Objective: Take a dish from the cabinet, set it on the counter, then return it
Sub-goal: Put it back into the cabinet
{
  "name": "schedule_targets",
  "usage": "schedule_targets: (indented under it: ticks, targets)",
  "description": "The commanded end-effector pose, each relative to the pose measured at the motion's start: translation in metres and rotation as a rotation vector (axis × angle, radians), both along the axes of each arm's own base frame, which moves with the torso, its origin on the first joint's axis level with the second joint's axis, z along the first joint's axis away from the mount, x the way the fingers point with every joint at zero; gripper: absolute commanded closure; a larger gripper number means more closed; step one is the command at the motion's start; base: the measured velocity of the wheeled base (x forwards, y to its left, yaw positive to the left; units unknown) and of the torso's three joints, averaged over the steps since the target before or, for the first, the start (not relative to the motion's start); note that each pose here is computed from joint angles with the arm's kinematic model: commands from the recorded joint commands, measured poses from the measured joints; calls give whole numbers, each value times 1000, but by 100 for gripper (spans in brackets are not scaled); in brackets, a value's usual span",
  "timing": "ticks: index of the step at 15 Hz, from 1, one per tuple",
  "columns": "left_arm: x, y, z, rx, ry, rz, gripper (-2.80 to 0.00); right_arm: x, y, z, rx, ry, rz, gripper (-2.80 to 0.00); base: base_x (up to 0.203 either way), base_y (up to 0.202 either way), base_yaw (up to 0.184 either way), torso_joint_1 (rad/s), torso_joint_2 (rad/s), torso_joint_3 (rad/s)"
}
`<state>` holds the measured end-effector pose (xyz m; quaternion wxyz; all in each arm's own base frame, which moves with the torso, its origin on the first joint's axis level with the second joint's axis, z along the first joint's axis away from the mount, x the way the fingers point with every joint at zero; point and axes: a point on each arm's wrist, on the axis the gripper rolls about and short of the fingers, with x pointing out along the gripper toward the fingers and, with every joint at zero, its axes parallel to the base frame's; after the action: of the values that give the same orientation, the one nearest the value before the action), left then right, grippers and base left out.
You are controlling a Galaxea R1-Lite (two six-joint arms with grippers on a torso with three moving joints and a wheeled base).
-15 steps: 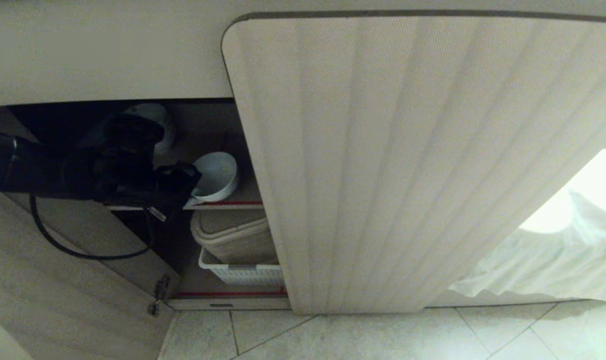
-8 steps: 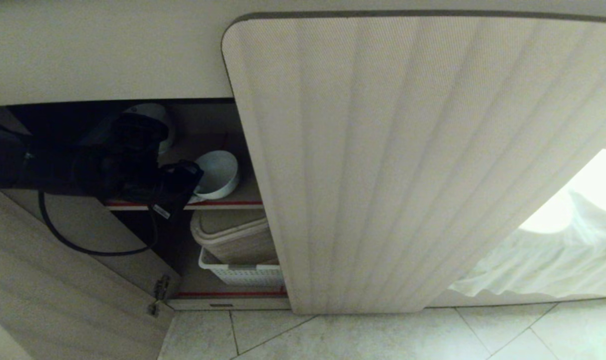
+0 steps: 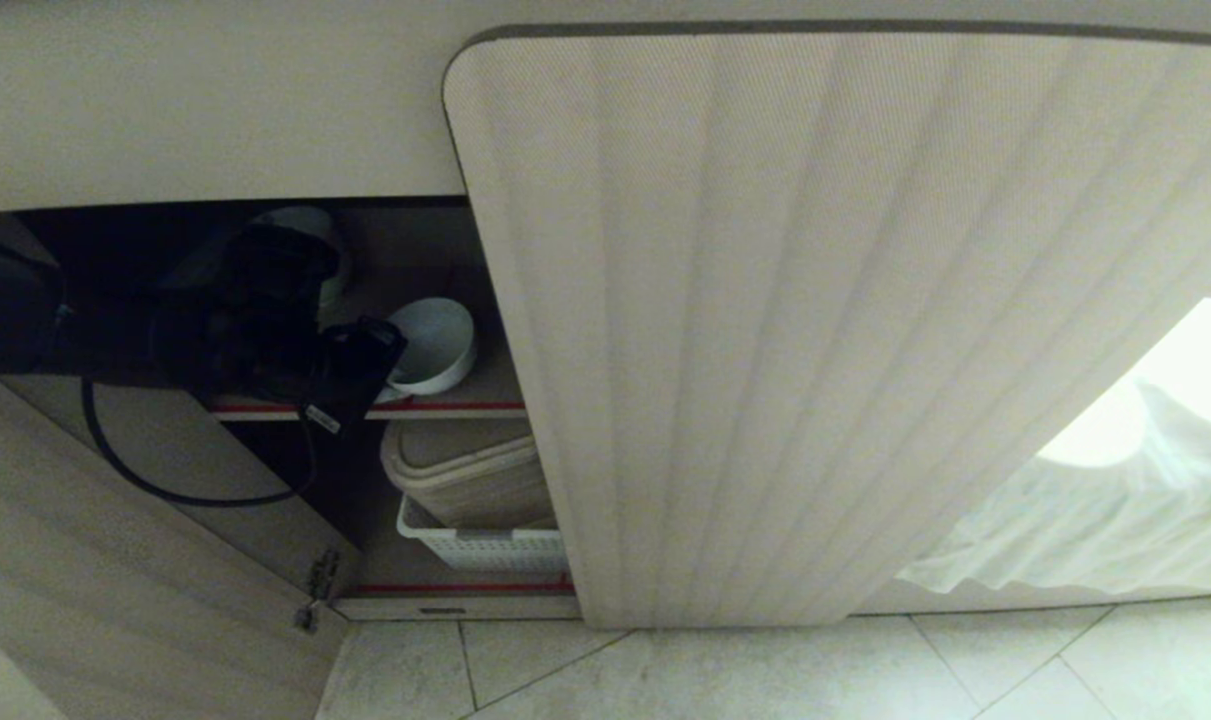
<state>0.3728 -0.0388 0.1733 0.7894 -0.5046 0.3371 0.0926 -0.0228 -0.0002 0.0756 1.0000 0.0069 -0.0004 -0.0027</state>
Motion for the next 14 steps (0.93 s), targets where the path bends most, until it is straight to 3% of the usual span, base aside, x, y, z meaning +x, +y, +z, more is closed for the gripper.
schedule_targets:
  ticks: [1, 14]
  targets:
    - [0, 0, 0, -2, 2, 9, 0, 0, 0, 0, 0, -1, 1, 0, 0, 0, 0, 0, 0, 0]
    - [5, -2, 1, 11, -10, 19, 0, 0, 0, 0, 0, -1, 1, 0, 0, 0, 0, 0, 0, 0]
